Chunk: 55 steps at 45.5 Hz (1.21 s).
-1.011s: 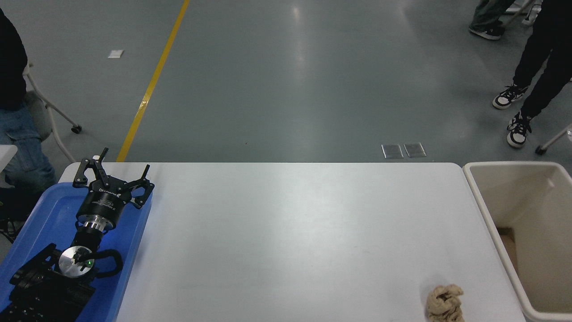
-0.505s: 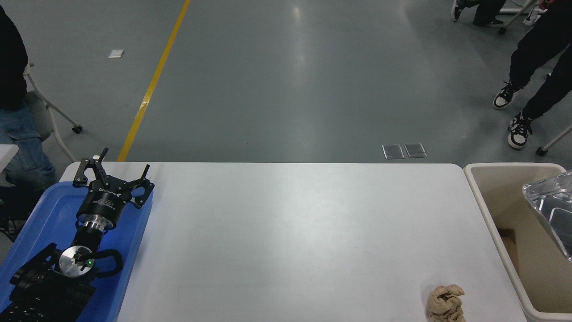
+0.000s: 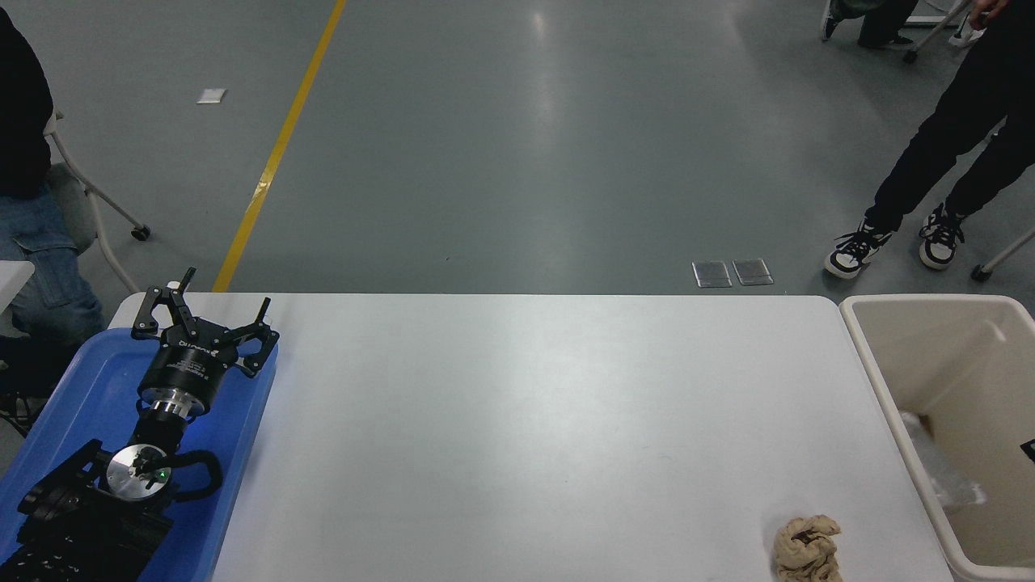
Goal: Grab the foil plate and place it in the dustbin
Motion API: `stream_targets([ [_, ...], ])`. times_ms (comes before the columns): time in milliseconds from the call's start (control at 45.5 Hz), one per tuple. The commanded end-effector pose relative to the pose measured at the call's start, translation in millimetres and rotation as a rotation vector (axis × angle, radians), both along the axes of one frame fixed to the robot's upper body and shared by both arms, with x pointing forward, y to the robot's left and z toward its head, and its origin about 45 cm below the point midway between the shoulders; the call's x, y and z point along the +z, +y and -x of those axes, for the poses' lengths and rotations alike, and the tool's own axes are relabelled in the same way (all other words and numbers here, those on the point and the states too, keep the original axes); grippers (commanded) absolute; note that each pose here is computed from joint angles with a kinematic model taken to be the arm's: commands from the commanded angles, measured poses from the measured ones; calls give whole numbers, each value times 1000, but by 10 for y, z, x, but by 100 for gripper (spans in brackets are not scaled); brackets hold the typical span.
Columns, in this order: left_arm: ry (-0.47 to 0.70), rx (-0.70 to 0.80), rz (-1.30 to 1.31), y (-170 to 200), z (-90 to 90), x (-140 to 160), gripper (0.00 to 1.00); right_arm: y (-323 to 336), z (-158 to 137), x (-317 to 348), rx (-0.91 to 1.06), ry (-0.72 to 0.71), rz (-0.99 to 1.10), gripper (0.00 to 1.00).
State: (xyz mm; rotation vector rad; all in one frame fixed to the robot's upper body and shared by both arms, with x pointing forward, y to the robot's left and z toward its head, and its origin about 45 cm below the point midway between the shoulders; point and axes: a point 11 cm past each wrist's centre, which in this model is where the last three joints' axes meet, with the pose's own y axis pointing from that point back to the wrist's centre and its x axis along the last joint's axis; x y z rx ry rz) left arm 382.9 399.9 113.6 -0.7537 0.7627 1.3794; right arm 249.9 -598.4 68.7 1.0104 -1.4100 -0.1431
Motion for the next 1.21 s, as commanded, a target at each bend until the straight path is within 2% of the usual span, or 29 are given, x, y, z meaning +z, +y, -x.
stream_targets([
  [0, 1, -1, -1, -1, 0, -1, 99, -2, -424, 413, 161, 38, 74, 100],
  [154, 1, -4, -2, -7, -5, 2, 99, 118, -774, 1005, 297, 49, 75, 100],
  [308, 2, -5, -2, -8, -5, 1, 99, 633, -1229, 1547, 550, 81, 96, 100],
  [505, 2, -5, -2, -8, -5, 1, 99, 1514, -1486, 2113, 800, 182, 36, 100],
  [681, 2, -5, -2, -8, -5, 1, 99, 2491, -1371, 2486, 1028, 376, -90, 100],
  [857, 2, -3, -2, -5, 1, -4, 99, 3176, -1073, 2626, 1125, 563, -269, 100],
  [1011, 3, -2, -1, -1, 6, -8, 99, 3492, -744, 2519, 1154, 783, -388, 100],
  [1187, 3, -2, -1, -1, 6, -8, 99, 3610, -690, 2472, 1172, 870, -371, 100],
])
